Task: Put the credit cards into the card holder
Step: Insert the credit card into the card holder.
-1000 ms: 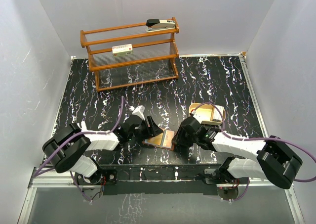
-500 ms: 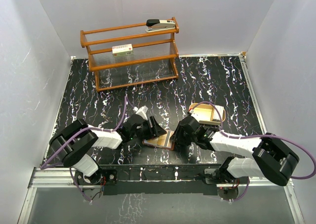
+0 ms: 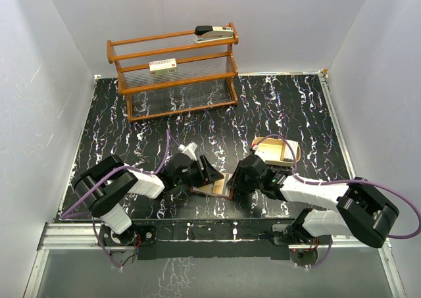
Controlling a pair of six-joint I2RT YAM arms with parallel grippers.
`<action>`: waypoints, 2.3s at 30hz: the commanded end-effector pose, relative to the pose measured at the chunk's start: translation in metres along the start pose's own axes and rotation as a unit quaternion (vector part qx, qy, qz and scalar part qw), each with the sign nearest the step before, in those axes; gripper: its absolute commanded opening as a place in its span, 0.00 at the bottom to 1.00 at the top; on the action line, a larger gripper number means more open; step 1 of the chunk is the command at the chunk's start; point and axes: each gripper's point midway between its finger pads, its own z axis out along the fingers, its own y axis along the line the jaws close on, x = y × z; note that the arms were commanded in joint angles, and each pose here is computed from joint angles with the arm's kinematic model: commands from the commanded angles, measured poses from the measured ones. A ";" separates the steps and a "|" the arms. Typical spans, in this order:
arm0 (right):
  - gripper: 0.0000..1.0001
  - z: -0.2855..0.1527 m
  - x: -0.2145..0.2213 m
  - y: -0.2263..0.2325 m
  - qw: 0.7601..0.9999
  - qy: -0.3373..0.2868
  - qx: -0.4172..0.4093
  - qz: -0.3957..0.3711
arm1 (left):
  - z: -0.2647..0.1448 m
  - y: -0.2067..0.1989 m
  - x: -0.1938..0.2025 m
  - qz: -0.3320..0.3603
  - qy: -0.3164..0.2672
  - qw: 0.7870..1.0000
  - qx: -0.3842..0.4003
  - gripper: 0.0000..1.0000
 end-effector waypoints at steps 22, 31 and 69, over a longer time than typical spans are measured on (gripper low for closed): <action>0.36 -0.022 -0.024 0.010 0.998 -0.059 -0.030 -0.007 | -0.009 -0.017 0.018 0.032 0.029 0.999 -0.022 0.57; 0.26 -0.016 -0.015 -0.003 0.999 -0.044 -0.007 -0.006 | -0.006 -0.014 0.019 0.030 0.032 0.999 -0.028 0.53; 0.28 -0.017 -0.021 -0.003 0.999 -0.050 0.005 -0.021 | -0.009 -0.022 0.015 0.050 0.034 0.998 -0.031 0.30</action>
